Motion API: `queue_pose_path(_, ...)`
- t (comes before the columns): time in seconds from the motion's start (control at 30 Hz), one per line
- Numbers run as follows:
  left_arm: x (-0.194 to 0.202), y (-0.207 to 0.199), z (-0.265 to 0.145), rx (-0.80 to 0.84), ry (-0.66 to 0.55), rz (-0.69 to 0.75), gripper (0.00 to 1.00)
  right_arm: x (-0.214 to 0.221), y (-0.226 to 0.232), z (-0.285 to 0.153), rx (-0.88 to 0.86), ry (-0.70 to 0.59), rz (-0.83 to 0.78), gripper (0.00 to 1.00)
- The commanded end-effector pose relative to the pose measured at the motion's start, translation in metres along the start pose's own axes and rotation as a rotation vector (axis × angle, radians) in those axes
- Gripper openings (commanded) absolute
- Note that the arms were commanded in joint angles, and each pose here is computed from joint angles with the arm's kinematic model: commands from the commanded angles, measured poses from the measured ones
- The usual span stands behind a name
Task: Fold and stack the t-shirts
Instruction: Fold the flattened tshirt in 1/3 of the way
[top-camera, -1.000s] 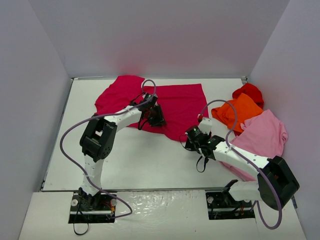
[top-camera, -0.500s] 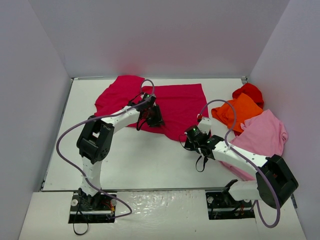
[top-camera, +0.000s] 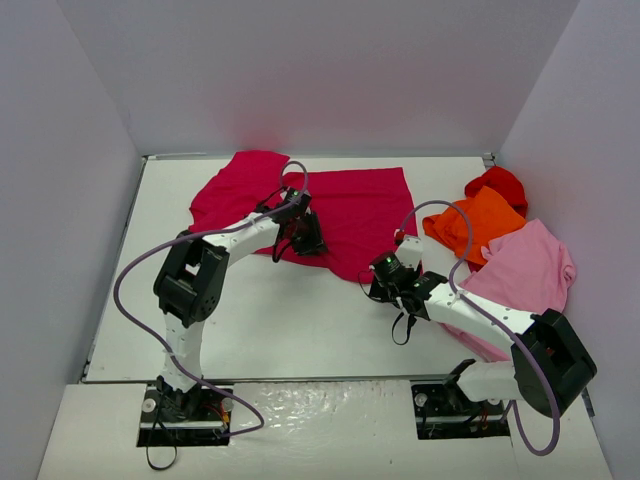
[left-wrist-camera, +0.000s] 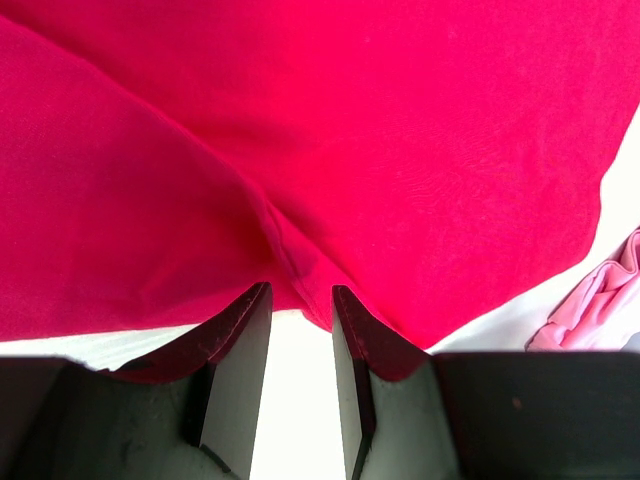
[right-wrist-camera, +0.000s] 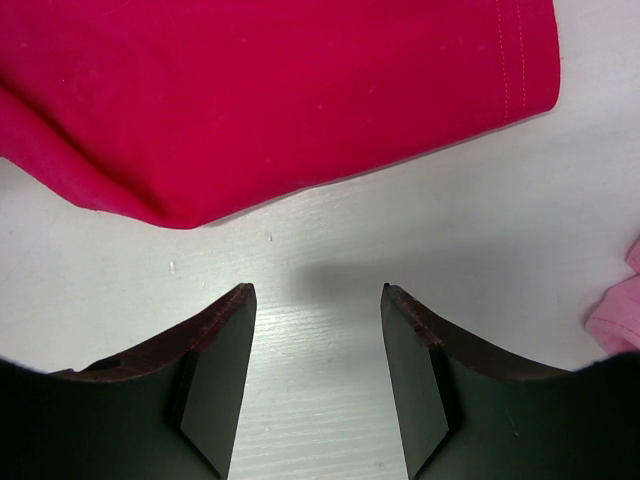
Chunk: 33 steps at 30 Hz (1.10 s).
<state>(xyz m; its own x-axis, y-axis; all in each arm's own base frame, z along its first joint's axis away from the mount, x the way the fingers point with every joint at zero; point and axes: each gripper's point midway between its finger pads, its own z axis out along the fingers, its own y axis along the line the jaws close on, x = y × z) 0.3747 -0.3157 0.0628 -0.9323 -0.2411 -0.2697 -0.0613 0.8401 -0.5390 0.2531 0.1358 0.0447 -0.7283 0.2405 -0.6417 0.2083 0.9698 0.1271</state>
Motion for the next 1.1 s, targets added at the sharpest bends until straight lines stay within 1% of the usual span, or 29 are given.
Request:
queue_pose_path(0.0,-0.027,-0.025,-0.012,0.065,-0.072,0.024,0.28,-0.007,-0.001,0.004,0.02,-0.029,0.015,0.5)
queue_pose_path(0.5,-0.025,-0.023,-0.005,0.072,-0.069,0.02,0.27,-0.005,-0.004,0.005,0.028,-0.029,0.009,0.49)
queue_pose_path(0.57,-0.025,-0.023,-0.007,0.075,-0.072,0.022,0.23,-0.004,-0.004,0.006,0.03,-0.026,0.004,0.49)
queue_pose_path(0.6,-0.026,-0.024,-0.008,0.077,-0.074,0.023,0.2,-0.004,-0.004,0.007,0.032,-0.024,0.001,0.49)
queue_pose_path(0.73,-0.027,-0.024,-0.007,0.081,-0.081,0.022,0.0,-0.001,-0.003,0.011,0.037,-0.015,-0.012,0.48)
queue_pose_path(0.97,-0.024,-0.026,-0.009,0.093,-0.078,0.031,0.0,-0.001,-0.001,0.013,0.032,-0.008,-0.012,0.45)
queue_pose_path(1.07,-0.025,-0.025,-0.017,0.089,-0.093,0.034,0.0,0.002,-0.004,0.012,0.034,-0.004,-0.016,0.44)
